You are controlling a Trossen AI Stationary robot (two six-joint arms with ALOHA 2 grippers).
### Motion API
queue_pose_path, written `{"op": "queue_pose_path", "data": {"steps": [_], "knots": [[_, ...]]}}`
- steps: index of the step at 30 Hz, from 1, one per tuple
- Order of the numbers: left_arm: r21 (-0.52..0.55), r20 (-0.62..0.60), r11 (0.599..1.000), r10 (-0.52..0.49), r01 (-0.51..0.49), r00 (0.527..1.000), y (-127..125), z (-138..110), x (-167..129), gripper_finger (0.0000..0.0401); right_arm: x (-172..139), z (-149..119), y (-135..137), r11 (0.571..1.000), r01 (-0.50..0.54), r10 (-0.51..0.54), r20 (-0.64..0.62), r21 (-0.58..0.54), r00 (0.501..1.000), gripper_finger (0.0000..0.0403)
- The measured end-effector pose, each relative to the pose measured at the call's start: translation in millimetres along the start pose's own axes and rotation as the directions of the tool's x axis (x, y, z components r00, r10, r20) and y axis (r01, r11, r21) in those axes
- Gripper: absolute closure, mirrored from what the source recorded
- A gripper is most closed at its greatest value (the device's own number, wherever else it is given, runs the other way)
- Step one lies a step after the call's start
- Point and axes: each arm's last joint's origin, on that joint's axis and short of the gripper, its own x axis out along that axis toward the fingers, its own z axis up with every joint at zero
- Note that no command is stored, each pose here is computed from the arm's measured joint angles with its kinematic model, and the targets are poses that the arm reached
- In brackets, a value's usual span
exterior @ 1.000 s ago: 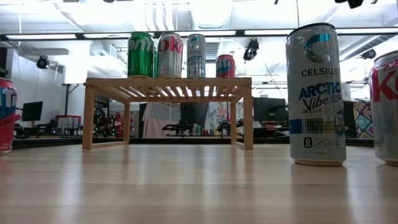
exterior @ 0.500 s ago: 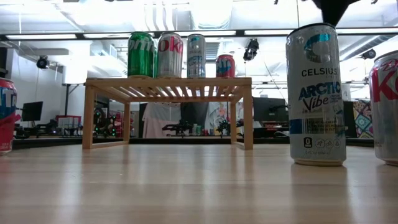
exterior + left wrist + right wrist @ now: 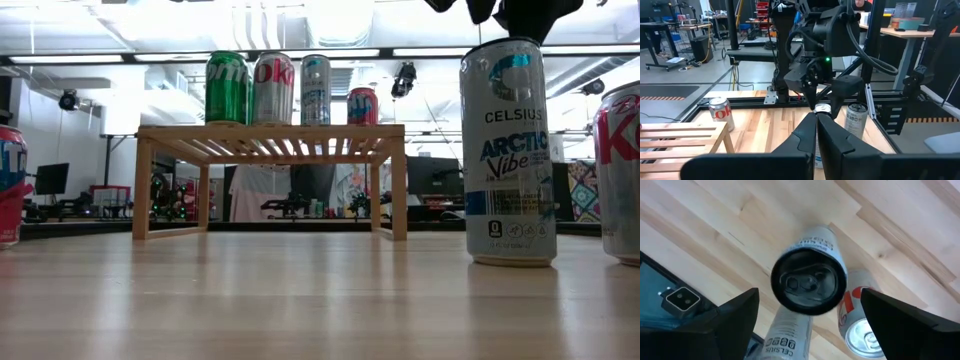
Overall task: Place canned beverage on shelf
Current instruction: Put the top right blue soda can on the shelf
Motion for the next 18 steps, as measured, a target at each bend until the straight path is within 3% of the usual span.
{"op": "queue_pose_path", "data": {"steps": [18], "knots": [[0.023,-0.004,1.0,0.001,-0.001,1.0,0.0,-0.4,0.0,0.0401,34.0,8.8,12.6,0.998,0.064,-0.063,-0.023,0.004,0.998,0.0067]]}}
